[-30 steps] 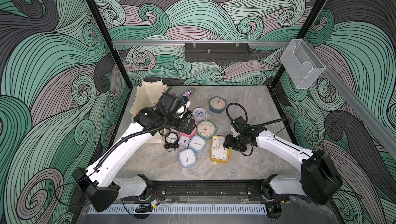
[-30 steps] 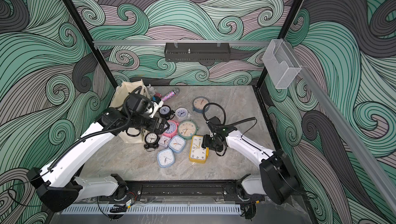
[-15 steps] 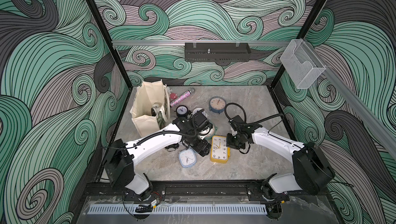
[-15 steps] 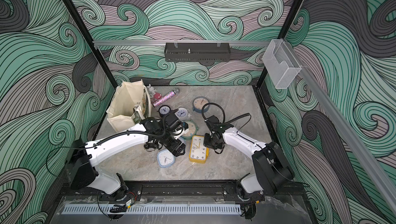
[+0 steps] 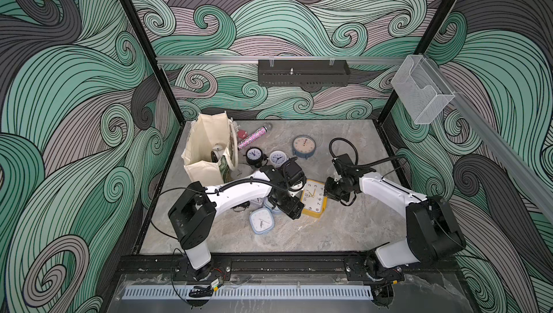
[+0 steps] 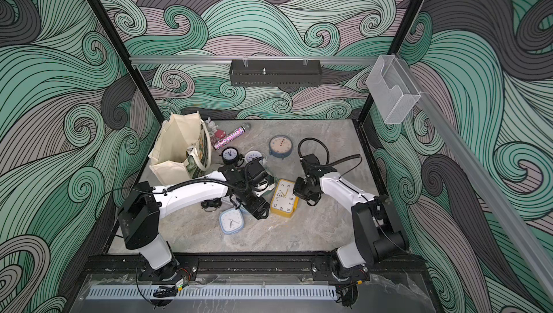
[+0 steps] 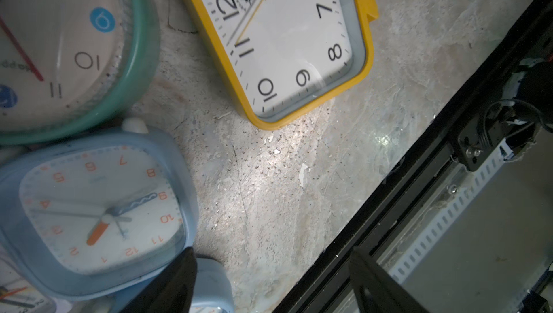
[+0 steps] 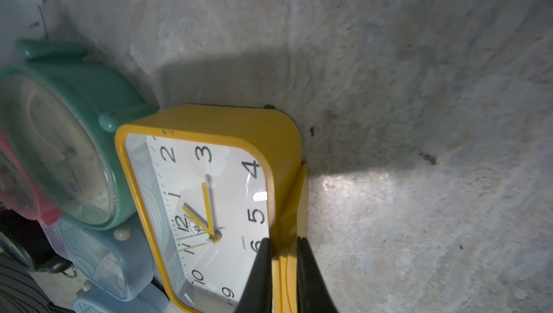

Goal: Put the alarm clock into the canvas bag
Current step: Move the alarm to the center of the board.

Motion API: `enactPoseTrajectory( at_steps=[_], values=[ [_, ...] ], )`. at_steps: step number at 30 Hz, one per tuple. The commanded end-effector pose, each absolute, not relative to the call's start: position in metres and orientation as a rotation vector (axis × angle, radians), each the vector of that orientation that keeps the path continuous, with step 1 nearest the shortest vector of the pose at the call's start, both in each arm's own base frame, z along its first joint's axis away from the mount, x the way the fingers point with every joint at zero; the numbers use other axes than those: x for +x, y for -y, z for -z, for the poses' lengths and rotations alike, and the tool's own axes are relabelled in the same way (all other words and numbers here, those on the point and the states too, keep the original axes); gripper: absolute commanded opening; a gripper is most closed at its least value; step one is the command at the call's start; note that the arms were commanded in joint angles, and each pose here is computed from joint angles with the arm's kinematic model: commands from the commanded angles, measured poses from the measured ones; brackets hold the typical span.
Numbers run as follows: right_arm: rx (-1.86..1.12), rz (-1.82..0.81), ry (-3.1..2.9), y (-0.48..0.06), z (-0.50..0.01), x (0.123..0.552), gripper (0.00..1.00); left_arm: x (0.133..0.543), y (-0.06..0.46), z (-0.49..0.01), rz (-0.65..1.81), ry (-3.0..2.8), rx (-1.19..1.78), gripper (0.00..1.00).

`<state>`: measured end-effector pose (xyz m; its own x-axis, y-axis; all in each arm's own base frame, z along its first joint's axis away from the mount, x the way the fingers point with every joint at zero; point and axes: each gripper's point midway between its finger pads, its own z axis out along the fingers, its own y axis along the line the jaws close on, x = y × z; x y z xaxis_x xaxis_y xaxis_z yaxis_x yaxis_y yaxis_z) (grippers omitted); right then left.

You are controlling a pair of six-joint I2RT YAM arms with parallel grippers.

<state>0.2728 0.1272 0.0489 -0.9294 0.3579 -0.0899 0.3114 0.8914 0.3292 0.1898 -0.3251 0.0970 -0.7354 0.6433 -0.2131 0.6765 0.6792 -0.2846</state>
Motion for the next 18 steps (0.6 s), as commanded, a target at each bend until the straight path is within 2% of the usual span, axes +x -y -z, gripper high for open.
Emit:
enactPoseTrajectory(
  at_steps=[1, 5, 9, 11, 14, 18],
  values=[
    [0.727, -0.424, -2.859, -0.104, -0.047, 0.278, 0.00, 0.198, 0.346, -0.108, 0.583, -2.750, 1.085, 0.81],
    [0.907, -0.518, -2.766, -0.096, -0.049, 0.286, 0.00, 0.203, 0.361, -0.108, 0.621, -2.747, 1.067, 0.80],
    [0.868, -0.584, -2.735, -0.101, -0.063, 0.292, 0.26, 0.207, 0.373, -0.100, 0.648, -2.755, 1.046, 0.74],
    [0.816, -0.569, -2.715, -0.098, -0.070, 0.294, 0.35, 0.206, 0.376, -0.095, 0.651, -2.774, 1.038, 0.70],
    [0.747, -0.480, -2.704, -0.085, -0.078, 0.297, 0.53, 0.203, 0.381, -0.087, 0.683, -2.807, 1.015, 0.63],
    [0.703, -0.498, -2.737, -0.085, -0.081, 0.303, 0.65, 0.199, 0.380, -0.068, 0.676, -2.876, 0.961, 0.54]
  ],
)
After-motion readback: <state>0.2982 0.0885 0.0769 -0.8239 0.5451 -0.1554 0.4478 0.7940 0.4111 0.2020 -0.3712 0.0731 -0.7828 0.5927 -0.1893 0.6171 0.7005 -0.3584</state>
